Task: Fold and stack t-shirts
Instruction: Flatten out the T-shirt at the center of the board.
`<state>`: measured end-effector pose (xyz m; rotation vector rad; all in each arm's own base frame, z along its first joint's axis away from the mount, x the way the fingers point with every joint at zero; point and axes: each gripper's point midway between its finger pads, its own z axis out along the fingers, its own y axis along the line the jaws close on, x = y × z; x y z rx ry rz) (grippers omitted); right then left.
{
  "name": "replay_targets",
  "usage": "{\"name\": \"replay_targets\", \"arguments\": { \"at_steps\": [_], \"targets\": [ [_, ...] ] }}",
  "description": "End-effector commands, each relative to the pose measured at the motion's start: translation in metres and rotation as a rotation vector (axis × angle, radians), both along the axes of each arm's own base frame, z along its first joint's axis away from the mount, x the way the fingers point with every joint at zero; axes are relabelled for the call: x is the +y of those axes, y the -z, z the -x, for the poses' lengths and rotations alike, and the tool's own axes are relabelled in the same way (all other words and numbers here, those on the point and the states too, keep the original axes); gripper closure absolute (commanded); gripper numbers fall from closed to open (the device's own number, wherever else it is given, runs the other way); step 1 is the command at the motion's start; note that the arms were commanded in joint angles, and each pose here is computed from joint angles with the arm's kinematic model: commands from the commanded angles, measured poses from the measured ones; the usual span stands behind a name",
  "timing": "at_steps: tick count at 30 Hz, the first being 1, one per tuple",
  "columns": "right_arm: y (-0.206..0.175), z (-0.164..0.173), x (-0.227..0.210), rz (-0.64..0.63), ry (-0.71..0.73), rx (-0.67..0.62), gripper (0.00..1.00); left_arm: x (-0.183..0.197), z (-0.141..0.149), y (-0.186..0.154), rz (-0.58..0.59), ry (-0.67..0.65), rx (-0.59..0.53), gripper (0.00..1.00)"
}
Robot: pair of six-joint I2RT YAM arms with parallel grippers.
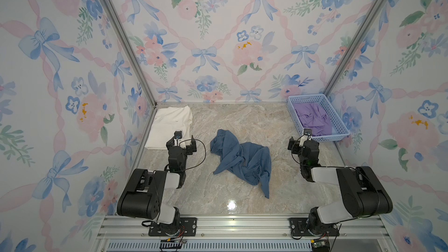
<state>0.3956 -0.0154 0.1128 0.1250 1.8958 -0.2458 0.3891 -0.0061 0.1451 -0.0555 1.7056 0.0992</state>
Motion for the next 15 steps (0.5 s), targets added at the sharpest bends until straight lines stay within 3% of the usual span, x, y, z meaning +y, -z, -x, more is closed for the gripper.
{"name": "replay_targets", "arguments": {
  "at_steps": [1, 6, 9, 12, 14, 15],
  "targets": [
    [-0.02, -0.006, 0.002, 0.018, 0.015, 0.035, 0.01, -0.008, -0.001, -0.005, -0.01, 0.037, 0.037, 0.02],
    [-0.077, -0.006, 0.007, 0.032, 0.067, 0.078, 0.01, -0.014, -0.018, -0.032, 0.004, 0.059, 0.097, 0.02],
    [-0.128, 0.002, 0.02, -0.119, 0.115, 0.084, 0.01, -0.01, -0.03, -0.046, 0.035, 0.022, 0.176, 0.02],
    [-0.181, 0.017, 0.086, -0.369, -0.234, 0.098, 0.01, -0.016, -0.039, -0.069, 0.043, 0.047, 0.234, 0.02],
    [-0.217, 0.024, 0.126, -0.53, -0.501, -0.057, 0.01, -0.021, -0.04, -0.08, 0.055, 0.071, 0.237, 0.02],
    [-0.23, 0.025, 0.13, -0.601, -0.517, -0.115, 0.01, -0.023, -0.041, -0.085, 0.063, 0.086, 0.23, 0.02]
  ]
}}
